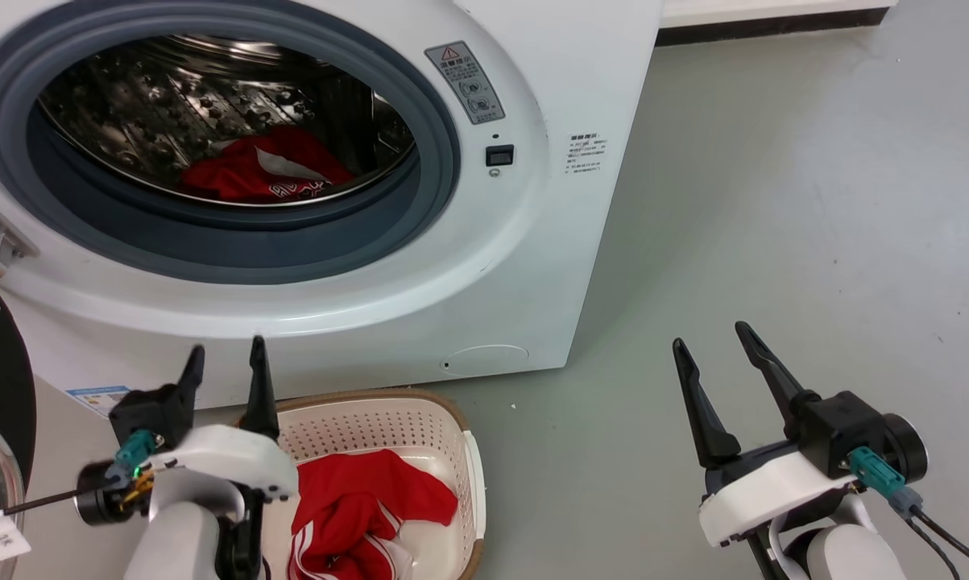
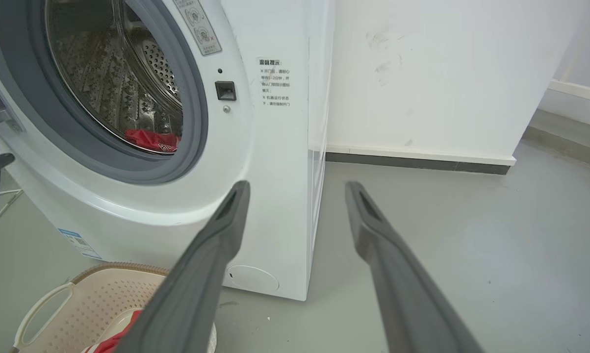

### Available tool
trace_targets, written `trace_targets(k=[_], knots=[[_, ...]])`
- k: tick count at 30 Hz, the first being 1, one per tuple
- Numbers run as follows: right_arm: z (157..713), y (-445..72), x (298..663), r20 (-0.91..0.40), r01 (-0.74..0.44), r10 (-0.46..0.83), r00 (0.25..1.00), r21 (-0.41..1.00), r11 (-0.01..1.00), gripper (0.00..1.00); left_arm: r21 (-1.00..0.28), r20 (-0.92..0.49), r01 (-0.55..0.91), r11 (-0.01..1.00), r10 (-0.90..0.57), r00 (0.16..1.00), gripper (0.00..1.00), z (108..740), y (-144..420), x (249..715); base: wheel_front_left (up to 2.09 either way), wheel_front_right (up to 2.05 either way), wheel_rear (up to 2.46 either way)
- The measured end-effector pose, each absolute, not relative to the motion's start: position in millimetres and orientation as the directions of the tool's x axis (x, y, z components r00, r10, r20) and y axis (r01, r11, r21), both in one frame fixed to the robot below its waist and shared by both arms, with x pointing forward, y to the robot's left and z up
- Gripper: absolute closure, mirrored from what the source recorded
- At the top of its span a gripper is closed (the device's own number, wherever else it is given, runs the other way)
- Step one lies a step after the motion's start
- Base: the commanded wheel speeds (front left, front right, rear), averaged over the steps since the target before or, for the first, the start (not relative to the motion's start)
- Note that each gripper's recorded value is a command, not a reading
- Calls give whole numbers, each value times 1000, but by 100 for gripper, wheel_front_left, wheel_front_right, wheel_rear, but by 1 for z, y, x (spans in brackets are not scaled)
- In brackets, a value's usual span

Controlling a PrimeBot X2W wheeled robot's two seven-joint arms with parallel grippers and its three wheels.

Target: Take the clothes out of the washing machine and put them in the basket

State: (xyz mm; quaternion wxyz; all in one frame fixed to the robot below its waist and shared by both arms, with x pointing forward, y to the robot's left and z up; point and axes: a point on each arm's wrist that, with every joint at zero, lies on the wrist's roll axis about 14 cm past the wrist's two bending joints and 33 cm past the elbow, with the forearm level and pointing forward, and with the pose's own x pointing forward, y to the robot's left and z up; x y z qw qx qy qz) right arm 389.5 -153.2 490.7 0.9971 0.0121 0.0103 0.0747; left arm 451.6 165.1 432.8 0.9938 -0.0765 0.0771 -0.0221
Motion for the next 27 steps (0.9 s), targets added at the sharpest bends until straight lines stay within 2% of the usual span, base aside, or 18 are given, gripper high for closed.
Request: trace_targets(k=[4,11,27], knots=[[496,-153,385,-10,-148,149,989,22,989,0,-127,25,72,989,-69,997,0,489,162,463,0,0,0],[498,-157,381,-8,-137,137,990,22,990,0,-92,92,104,990,-96,991,0,517,161,486,0,0,0],[481,-183,366,-56,-47,49,997,48,998,0,-32,-154,130,991,-134,979,0,475,163,570,0,0,0]])
